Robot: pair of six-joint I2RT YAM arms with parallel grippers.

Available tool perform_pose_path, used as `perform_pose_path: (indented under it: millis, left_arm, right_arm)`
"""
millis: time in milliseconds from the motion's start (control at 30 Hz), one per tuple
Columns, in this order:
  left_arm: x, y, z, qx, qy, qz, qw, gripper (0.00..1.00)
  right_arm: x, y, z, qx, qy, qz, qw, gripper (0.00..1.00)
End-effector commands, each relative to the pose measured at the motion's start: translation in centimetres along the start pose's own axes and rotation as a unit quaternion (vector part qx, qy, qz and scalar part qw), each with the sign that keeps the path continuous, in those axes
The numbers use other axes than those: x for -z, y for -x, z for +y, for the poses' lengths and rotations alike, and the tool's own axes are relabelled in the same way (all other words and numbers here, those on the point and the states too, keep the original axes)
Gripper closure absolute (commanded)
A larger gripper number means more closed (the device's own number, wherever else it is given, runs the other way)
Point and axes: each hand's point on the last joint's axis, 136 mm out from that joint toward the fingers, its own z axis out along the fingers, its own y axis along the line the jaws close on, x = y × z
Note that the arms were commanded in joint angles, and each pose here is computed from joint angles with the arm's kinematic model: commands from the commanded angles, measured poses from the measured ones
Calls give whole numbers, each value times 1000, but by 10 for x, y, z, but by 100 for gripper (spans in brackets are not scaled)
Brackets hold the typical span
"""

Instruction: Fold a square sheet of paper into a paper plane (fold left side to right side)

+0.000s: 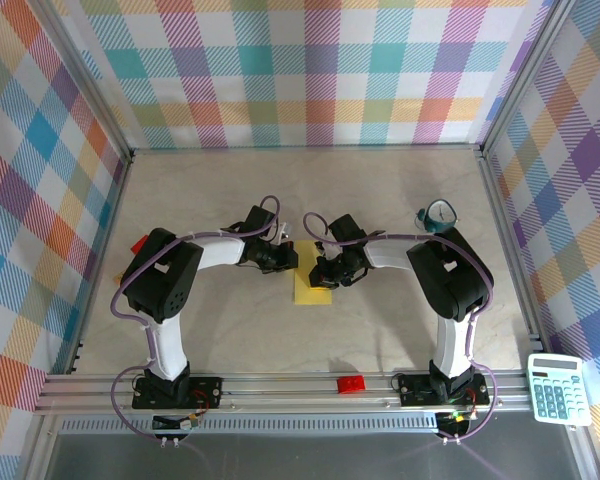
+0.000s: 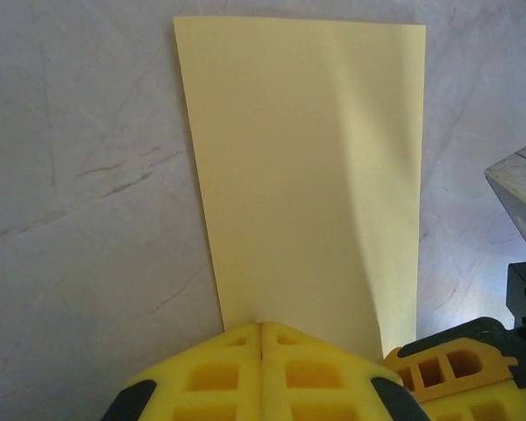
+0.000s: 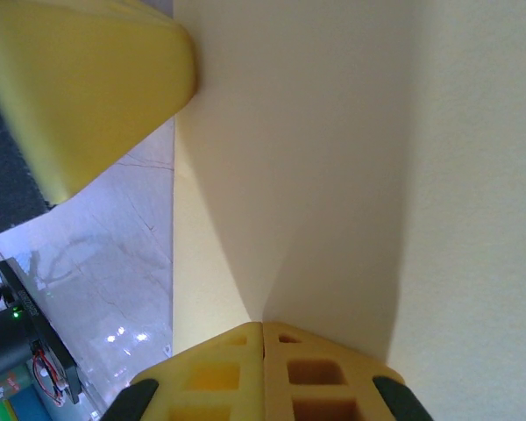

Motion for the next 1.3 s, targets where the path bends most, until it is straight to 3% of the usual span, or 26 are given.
perform_pose_path:
  millis: [0,233,567,933,1267]
  left_arm:
    - [-3,-16,13,2,23,20,1000,100]
    - [-5,-25,15,5,20,23,1000,100]
    - [-7,-26,10,4,8,21,1000,100]
    - [-7,-27,11,5,10,20,1000,100]
    - [-5,-28,11,6,13,20,1000,100]
  right_arm:
    - [-3,-2,-21,-22,-46,-1,999,96]
    - [34,18,14,-7,2,-45,999,84]
    - [61,-20,-16,-54,-20,-29,998,69]
    - [36,-43,-26,-84,-12,9,996,67]
    - [31,-40,-18,-79,5,6,997,69]
